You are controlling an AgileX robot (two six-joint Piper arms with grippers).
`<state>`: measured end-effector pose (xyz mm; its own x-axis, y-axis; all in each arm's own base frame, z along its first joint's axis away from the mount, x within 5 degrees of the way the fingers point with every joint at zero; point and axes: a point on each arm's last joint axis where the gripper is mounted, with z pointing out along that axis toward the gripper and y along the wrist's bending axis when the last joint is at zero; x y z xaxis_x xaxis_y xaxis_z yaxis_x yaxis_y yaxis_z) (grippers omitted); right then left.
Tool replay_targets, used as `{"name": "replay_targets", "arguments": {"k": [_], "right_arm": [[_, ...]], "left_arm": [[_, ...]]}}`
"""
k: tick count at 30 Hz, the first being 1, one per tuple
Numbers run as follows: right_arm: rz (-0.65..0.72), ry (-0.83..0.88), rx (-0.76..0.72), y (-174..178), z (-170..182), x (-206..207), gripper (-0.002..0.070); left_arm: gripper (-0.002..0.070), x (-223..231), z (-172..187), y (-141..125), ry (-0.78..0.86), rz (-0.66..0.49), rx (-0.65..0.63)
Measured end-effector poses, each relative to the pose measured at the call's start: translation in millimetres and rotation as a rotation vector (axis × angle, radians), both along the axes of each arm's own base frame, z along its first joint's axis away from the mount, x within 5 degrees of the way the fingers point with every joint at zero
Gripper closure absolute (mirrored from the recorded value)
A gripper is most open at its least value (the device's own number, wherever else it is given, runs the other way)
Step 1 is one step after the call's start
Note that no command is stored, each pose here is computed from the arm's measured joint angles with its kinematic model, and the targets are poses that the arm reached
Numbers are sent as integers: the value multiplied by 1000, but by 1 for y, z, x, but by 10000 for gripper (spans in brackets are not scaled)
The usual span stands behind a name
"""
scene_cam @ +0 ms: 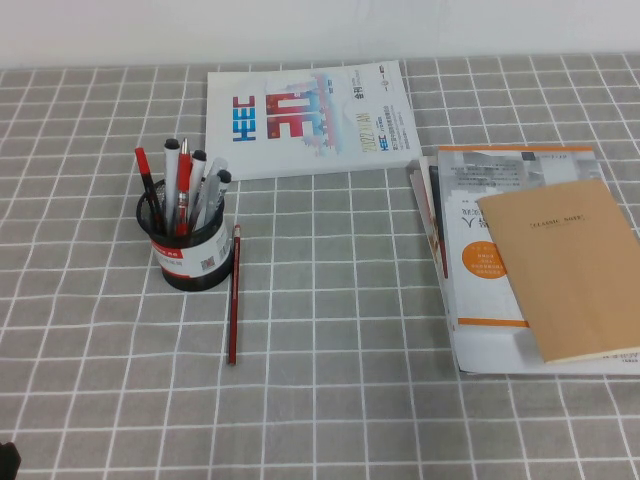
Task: Put the pen into the pen holder
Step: Pick up the pen on the table
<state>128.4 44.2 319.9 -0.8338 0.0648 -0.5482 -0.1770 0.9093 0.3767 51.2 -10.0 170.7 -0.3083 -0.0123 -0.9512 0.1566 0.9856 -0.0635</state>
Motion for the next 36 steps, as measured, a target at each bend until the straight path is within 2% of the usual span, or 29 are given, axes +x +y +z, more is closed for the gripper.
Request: {"name": "replay_targets", "arguments": {"k": [4,8,13,17,23,24,26,29,32,34,36], "right_arm": [[65,213,-46,13,2,47,689],[135,331,-194,55,-2,86,689],[215,354,-297,119,-6,128,688],[279,341,-319,178,-20,165,689],[308,304,-304,253,-40,190,675],[314,297,-299,262,-43,193,660],[323,292,-287,281,-51,197,581],[306,287,-285,300,-60,198,367],[290,240,-338,314,-67,196,211],[285,202,-372,323,-69,193,191],[293,172,-397,331,-70,188,211]], "left_arm": [[680,0,0,0,0,0,0],[680,0,0,0,0,0,0],[680,0,0,0,0,0,0],[680,0,0,0,0,0,0],[680,0,0,0,0,0,0],[680,0,0,0,0,0,0],[680,0,0,0,0,0,0],[680,0,0,0,0,0,0],[680,0,0,0,0,0,0],[680,0,0,0,0,0,0],[680,0,0,0,0,0,0]]}}
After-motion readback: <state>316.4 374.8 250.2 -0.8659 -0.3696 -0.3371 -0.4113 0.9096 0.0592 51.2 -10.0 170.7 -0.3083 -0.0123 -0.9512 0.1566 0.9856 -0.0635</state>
